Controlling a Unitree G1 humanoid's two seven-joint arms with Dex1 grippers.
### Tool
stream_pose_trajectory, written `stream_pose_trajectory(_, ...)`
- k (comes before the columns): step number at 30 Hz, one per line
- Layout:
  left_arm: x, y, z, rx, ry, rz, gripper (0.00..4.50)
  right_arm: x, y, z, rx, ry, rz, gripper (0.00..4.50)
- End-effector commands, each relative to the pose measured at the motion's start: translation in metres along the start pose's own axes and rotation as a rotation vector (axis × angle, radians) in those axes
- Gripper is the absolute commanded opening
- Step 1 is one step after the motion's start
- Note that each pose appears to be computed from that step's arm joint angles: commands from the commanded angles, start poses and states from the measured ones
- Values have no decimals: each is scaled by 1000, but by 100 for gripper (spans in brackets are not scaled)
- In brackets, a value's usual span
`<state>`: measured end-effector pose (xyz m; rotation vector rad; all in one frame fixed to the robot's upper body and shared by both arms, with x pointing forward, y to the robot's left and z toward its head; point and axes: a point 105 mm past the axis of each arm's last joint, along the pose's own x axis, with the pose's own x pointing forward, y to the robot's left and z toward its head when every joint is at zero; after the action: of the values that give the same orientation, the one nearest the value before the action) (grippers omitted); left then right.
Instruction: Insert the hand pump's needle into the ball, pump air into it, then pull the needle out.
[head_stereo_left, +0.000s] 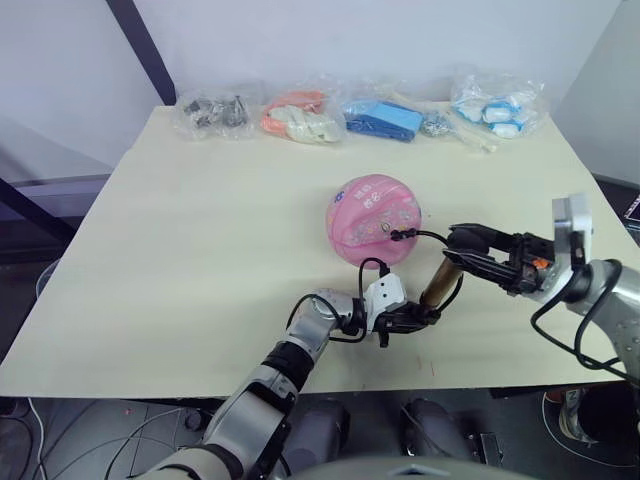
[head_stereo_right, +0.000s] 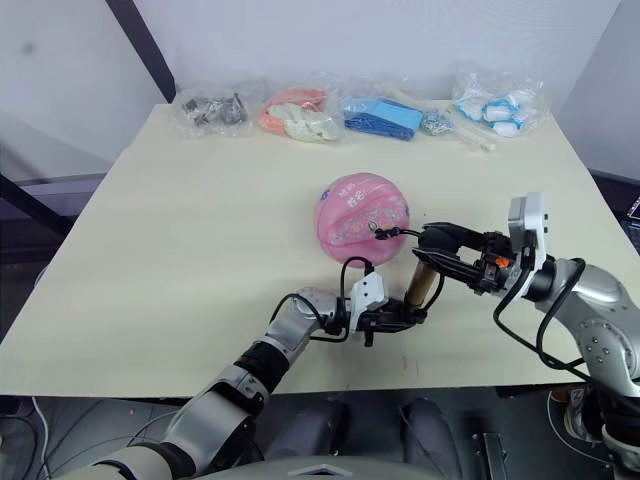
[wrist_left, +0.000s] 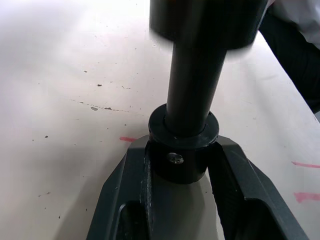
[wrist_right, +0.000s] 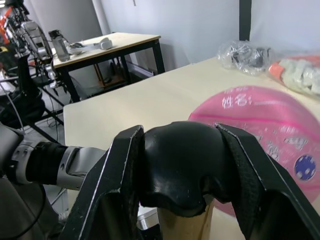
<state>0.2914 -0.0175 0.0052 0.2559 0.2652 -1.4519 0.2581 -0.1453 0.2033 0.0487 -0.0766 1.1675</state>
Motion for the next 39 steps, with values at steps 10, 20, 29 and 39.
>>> stream_pose_trajectory(10,-8,-5,-35,-105,98,13,108,-8,0,77,-214,-131,-8,191)
stream_pose_trajectory(20,-7,-5,-36,-103,101,10,108,9,8,17,-120,-25,25,191)
stream_pose_trajectory(29,-7,-4,-36,-110,99,14,108,12,10,-53,-97,128,-15,191)
stream_pose_trajectory(39,-7,-3,-34,-110,96,16,108,14,8,-68,-123,117,-54,191)
